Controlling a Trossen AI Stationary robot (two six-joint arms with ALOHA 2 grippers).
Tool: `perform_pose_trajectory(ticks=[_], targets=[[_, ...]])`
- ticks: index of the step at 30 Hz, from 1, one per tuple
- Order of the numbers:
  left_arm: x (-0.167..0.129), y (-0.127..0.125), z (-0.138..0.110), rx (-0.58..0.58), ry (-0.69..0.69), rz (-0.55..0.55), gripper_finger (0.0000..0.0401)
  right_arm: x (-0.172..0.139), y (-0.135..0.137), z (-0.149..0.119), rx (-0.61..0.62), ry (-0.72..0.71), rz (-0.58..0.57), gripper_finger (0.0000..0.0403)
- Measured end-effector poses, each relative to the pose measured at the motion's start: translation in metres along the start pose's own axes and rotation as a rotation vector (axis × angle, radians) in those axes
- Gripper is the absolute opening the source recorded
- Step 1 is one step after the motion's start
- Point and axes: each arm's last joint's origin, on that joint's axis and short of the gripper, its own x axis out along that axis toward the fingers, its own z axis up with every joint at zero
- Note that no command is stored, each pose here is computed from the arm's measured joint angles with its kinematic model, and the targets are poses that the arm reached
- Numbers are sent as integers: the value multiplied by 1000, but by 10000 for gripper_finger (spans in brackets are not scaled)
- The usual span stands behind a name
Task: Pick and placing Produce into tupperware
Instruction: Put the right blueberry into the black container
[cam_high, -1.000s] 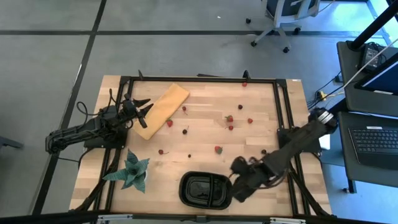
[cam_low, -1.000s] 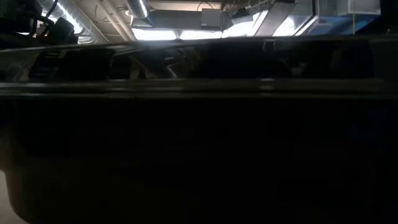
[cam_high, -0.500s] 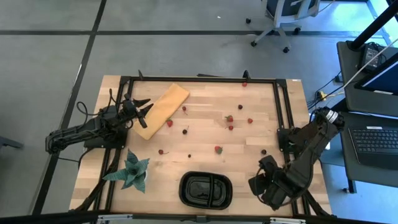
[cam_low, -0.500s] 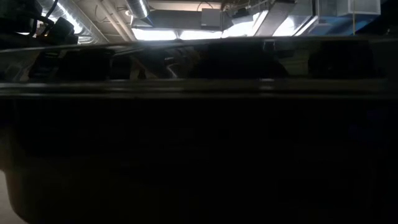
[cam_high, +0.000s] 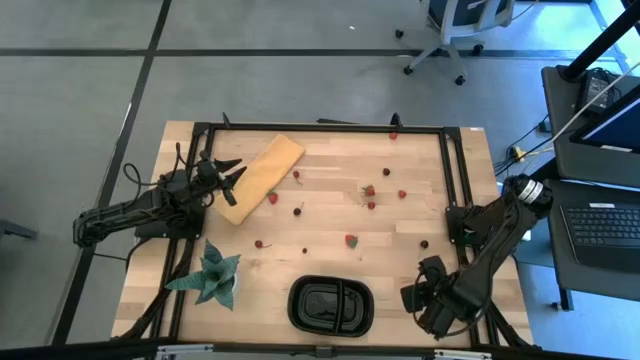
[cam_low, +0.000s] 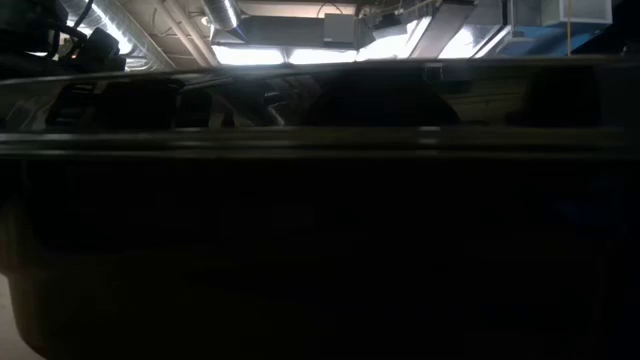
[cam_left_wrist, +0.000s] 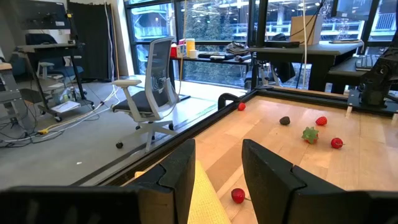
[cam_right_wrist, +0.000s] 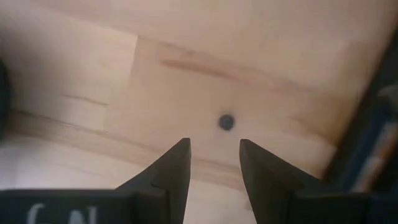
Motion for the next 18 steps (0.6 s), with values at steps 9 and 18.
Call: perform_pose_trajectory(ticks=[9,18], targets=[[0,0,0,0,0,0,125,49,-8,3,0,52,64,140],[0,0,0,-1,-1,0,125,57,-15,7,-55,60,9,140]])
